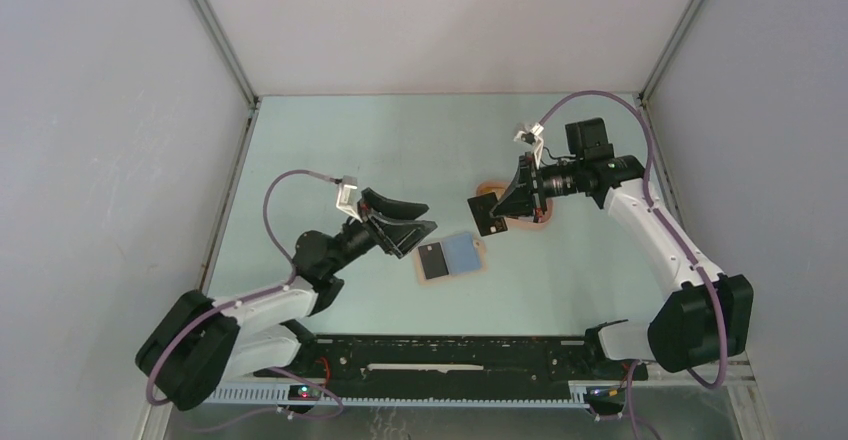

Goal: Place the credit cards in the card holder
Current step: Pick up the credit card from the storage box, then insert the credit card into the card holder.

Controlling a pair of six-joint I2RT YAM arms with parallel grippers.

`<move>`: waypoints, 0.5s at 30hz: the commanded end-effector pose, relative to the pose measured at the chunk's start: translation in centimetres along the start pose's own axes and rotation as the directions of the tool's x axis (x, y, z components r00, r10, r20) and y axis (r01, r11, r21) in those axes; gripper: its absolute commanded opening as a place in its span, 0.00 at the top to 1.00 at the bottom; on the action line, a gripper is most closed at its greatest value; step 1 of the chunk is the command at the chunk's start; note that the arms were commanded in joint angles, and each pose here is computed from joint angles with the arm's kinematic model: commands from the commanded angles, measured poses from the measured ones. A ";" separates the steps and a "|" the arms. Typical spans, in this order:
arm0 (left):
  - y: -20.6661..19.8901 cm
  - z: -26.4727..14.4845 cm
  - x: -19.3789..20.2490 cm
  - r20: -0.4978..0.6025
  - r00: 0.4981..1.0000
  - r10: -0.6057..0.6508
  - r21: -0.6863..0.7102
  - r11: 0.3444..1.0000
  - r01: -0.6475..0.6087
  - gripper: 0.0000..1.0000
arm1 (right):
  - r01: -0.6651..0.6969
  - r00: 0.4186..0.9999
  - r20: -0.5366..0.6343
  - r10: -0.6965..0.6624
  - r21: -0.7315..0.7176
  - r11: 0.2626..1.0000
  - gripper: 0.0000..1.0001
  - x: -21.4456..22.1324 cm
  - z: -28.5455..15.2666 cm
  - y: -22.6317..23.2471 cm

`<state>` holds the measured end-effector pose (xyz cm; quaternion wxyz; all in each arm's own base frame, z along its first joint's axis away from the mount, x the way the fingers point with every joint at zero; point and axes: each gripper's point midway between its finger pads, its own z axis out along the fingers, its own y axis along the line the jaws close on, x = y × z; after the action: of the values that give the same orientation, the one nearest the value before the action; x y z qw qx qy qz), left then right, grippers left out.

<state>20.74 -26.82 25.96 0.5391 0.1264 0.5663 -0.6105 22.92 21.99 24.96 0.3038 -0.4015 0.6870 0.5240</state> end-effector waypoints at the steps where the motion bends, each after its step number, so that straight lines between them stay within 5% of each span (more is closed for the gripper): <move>1: -2.4 0.7 -1.2 0.064 0.997 -0.040 0.122 0.992 0.032 0.21 | 0.076 0.997 0.014 -0.075 -0.099 0.992 1.00 -0.7 0.4 2.2; 15: -3.3 3.5 0.3 0.020 0.999 -0.040 0.166 0.986 0.036 0.34 | 0.063 0.998 -0.003 -0.065 -0.181 0.982 1.00 0.1 1.6 3.3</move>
<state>19.46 -29.89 25.75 0.5021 0.1394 0.5499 -0.6528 20.60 23.20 25.09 0.2775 -0.4313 0.6500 0.5608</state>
